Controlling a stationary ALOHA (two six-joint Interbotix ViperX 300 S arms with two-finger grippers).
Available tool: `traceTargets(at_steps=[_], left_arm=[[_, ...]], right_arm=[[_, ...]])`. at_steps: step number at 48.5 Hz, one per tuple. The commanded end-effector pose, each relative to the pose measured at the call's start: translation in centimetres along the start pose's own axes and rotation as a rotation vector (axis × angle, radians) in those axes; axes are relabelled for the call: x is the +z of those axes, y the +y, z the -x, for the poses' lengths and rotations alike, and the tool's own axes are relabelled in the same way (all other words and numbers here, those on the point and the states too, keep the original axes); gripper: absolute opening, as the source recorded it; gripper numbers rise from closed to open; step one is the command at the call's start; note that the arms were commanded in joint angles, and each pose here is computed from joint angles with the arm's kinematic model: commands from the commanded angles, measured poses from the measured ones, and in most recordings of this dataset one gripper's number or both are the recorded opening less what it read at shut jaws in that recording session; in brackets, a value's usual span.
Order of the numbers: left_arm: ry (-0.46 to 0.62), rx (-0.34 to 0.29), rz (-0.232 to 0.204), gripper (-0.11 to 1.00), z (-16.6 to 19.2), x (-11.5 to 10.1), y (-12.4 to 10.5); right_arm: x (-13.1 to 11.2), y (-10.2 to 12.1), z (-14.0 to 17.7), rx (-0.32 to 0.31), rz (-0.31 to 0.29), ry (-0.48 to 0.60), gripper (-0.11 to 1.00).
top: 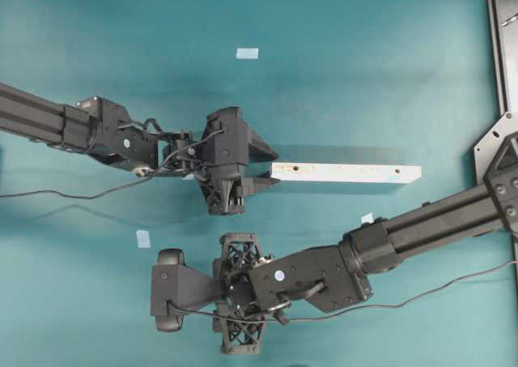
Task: Move the wooden board into place and insert the rod into its hole.
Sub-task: 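Move the right gripper over the wooden dowel and grasp it, then lift the dowel with the right gripper and carry it to the board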
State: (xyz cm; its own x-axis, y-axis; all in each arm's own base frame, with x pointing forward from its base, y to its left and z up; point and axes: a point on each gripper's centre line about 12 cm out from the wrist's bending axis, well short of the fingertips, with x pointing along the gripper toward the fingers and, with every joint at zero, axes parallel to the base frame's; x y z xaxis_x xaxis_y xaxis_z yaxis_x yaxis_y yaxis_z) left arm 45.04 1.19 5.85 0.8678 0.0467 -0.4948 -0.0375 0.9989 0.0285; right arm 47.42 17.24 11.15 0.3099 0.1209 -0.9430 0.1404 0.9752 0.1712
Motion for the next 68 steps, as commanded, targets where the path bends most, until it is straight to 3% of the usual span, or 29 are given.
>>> traceTargets(at_steps=[1, 42, 48, 56, 68], left_arm=[[-0.006, -0.003, -0.008, 0.56, 0.1, 0.4, -0.1], [-0.011, -0.015, -0.014, 0.56, 0.1, 0.6, -0.7], [-0.010, -0.015, -0.014, 0.56, 0.1, 0.5, -0.7], [-0.007, -0.015, -0.015, 0.56, 0.2, 0.4, -0.7], [-0.005, -0.015, -0.015, 0.56, 0.2, 0.3, -0.7]], right_arm=[[0.6, 0.5, 1.3, 0.016, 0.005, -0.032, 0.50], [-0.2, -0.1, 0.4, 0.007, 0.010, -0.028, 0.48], [-0.2, -0.1, 0.4, 0.007, 0.010, -0.031, 0.40], [-0.3, -0.1, 0.4, 0.002, 0.015, -0.021, 0.12], [-0.3, 0.0, 0.9, 0.004, 0.019, -0.023, 0.10]])
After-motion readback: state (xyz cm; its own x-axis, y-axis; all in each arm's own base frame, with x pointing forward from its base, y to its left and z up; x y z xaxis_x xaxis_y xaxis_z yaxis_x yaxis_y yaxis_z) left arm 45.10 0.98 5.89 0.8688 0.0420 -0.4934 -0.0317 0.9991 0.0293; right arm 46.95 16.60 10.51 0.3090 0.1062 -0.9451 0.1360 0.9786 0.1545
